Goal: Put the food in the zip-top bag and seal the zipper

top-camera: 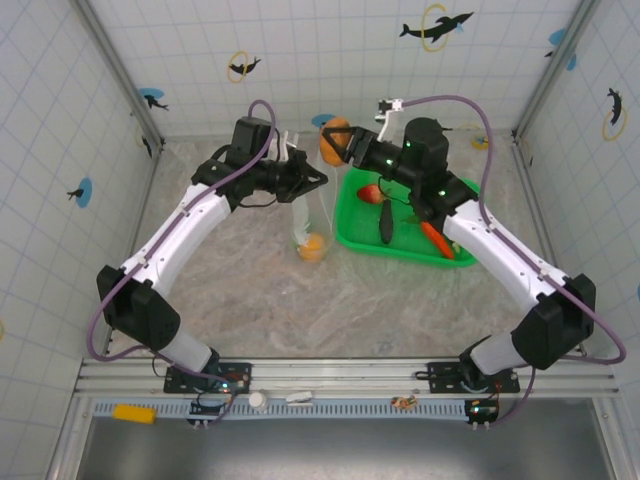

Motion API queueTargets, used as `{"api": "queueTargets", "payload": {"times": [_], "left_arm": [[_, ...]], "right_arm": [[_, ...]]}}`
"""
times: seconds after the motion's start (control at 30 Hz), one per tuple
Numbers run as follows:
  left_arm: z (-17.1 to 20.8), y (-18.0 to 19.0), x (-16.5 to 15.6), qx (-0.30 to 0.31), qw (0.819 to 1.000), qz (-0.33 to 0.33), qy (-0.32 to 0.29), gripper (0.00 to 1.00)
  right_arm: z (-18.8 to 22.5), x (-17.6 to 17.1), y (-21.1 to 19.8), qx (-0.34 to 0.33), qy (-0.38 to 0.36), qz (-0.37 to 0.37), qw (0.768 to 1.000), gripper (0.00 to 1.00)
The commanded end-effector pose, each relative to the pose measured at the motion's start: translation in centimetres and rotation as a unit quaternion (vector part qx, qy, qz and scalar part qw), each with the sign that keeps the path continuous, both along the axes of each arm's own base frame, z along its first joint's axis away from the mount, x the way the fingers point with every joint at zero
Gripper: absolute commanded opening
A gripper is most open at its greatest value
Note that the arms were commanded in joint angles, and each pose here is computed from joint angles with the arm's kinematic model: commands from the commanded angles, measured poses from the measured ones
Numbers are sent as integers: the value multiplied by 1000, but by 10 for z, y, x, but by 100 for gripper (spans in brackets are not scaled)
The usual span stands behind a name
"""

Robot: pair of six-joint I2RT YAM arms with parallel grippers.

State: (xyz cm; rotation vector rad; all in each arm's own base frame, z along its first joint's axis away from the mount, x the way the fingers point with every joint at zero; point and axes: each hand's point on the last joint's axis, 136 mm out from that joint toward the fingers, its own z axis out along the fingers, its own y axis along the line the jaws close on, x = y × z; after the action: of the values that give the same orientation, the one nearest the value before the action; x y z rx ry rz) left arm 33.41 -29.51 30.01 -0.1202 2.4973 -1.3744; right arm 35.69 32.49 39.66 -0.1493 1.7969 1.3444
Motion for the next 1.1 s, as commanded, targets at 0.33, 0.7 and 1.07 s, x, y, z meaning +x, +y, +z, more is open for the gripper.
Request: {"api": "queueTargets", "payload": {"times": [0.33, 0.7, 1.07], "left_arm": [[20, 5, -6, -1, 1000, 3, -21, 0], [45, 15, 0, 29, 998, 20, -49, 0], [52, 19, 4, 34, 997, 30, -61, 0]], "right_arm": [[-38, 8, 11, -97, -5, -34, 995, 40], [-67, -2, -9, -226, -46, -77, 970, 43], [-75, -13, 1, -273, -47, -59, 959, 64]]}}
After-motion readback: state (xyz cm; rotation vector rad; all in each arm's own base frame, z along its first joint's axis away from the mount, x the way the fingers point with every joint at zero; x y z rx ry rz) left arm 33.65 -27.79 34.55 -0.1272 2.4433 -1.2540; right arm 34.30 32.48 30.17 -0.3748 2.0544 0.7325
